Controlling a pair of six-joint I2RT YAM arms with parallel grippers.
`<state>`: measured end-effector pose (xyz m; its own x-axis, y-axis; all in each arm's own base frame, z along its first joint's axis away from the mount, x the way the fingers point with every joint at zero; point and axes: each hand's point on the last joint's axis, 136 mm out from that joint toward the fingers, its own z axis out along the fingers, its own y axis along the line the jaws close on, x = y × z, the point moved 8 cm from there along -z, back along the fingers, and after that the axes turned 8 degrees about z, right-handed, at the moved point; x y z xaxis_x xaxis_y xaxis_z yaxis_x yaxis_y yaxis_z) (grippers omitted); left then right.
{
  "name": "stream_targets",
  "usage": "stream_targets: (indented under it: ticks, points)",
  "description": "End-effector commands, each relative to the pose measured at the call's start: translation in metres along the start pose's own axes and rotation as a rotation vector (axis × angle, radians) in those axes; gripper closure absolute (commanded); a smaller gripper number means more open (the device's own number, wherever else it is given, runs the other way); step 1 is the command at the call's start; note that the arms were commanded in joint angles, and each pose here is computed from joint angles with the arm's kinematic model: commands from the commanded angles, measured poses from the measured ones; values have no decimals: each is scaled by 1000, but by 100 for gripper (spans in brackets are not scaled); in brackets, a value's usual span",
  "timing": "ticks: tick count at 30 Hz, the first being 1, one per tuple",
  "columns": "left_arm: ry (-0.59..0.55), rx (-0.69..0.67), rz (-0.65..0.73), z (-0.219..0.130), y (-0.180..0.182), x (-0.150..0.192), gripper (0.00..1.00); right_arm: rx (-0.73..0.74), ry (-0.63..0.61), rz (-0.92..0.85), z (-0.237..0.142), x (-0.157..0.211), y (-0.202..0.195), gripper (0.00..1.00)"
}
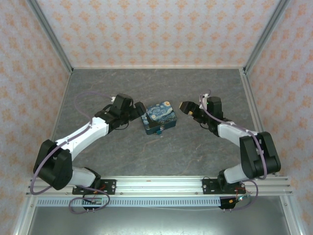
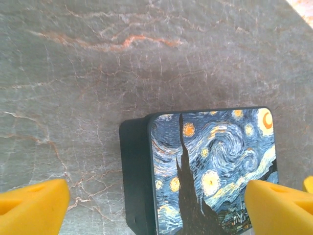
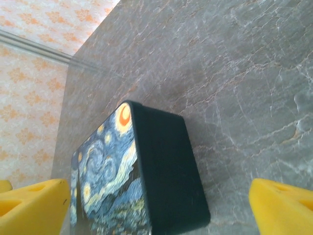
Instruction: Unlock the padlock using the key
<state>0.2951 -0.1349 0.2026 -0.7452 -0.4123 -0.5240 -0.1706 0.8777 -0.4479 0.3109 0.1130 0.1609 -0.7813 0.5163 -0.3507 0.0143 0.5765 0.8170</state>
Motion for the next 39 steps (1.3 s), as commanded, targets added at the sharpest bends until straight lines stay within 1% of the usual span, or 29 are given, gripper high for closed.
stream_targets:
  ticks: [1,5,7,13,25,39]
  points:
    - [-52,-37,11,-14,5,-5,7,-55,17,-11,-10,8,6,15]
    - [-55,-30,-7,-15,7,-2,8,-132,45,26,-11,20,3,25]
    - [-53,-28,-12,-15,7,-2,8,-167,42,34,-11,24,2,27]
    - [-41,-33,-20,-11,9,1,8,-189,69,22,-6,41,0,30]
    - [-23,-34,-28,-7,9,3,8,-181,94,27,5,50,-7,34]
    - [-20,-21,-32,-7,7,4,8,-184,94,24,7,50,-6,34]
